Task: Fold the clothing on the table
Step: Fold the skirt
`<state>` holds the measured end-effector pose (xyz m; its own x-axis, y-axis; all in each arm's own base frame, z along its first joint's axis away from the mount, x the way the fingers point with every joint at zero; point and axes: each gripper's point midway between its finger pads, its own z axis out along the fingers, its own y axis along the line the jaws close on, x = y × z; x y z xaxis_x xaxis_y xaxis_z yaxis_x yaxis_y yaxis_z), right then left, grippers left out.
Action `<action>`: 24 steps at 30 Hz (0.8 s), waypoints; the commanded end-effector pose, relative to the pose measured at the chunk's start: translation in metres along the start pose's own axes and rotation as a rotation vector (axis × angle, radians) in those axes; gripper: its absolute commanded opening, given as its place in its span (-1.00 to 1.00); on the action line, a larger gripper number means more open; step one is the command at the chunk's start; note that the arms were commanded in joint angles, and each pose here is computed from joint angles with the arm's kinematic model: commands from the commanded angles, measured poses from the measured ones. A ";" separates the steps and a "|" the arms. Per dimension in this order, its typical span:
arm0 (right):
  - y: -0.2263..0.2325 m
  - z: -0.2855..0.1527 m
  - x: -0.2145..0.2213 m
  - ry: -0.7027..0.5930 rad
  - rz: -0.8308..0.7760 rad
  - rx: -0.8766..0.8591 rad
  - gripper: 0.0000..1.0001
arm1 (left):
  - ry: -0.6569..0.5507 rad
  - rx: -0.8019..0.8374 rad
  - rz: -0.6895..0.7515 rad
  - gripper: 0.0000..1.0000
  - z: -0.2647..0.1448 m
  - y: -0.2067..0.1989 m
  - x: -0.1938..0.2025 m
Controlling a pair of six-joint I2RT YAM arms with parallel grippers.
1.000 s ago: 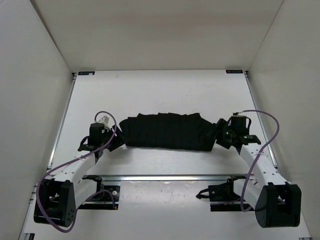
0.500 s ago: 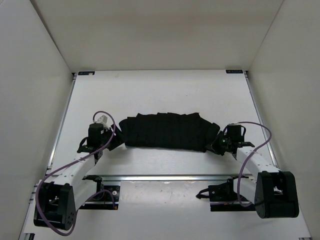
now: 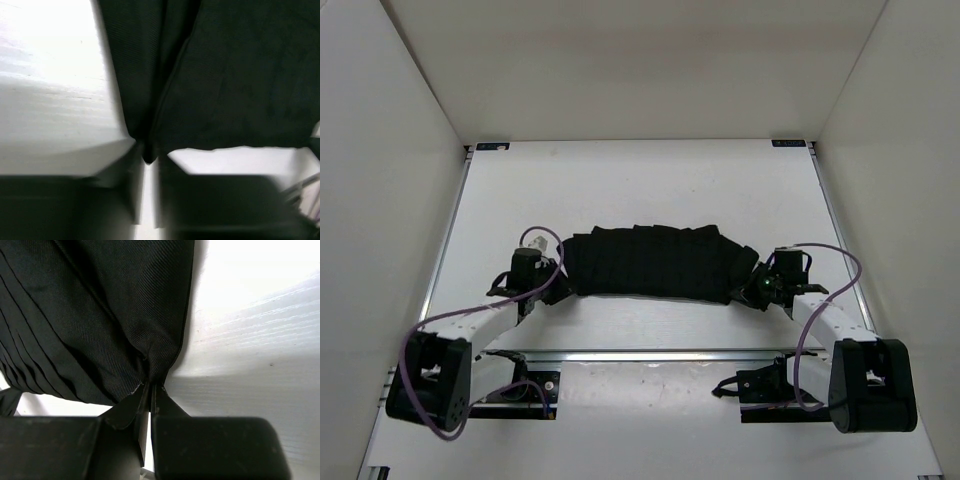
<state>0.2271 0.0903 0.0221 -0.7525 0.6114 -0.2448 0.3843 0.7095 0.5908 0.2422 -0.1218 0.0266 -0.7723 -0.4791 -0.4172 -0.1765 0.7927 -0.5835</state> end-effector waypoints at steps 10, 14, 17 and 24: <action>0.016 -0.063 -0.095 -0.127 -0.343 0.178 -1.00 | 0.097 0.233 0.123 -1.00 0.059 -0.106 0.028; 0.073 -0.077 -0.111 -0.025 -0.501 0.123 -0.99 | 0.115 0.240 0.066 -1.00 0.074 -0.103 0.038; 0.125 -0.061 -0.094 0.017 -0.611 0.044 -1.00 | 0.093 0.231 0.050 -1.00 0.078 -0.095 0.032; 0.214 -0.008 0.000 0.096 -0.794 -0.171 -1.00 | 0.039 0.249 0.045 -1.00 0.075 -0.092 0.026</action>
<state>0.3046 0.2016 0.1519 -0.8353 -0.0838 -0.5433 -0.3127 0.8853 0.3442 0.2788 -0.2428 0.0165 -0.8310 -0.3949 -0.3917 0.0143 0.6889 -0.7248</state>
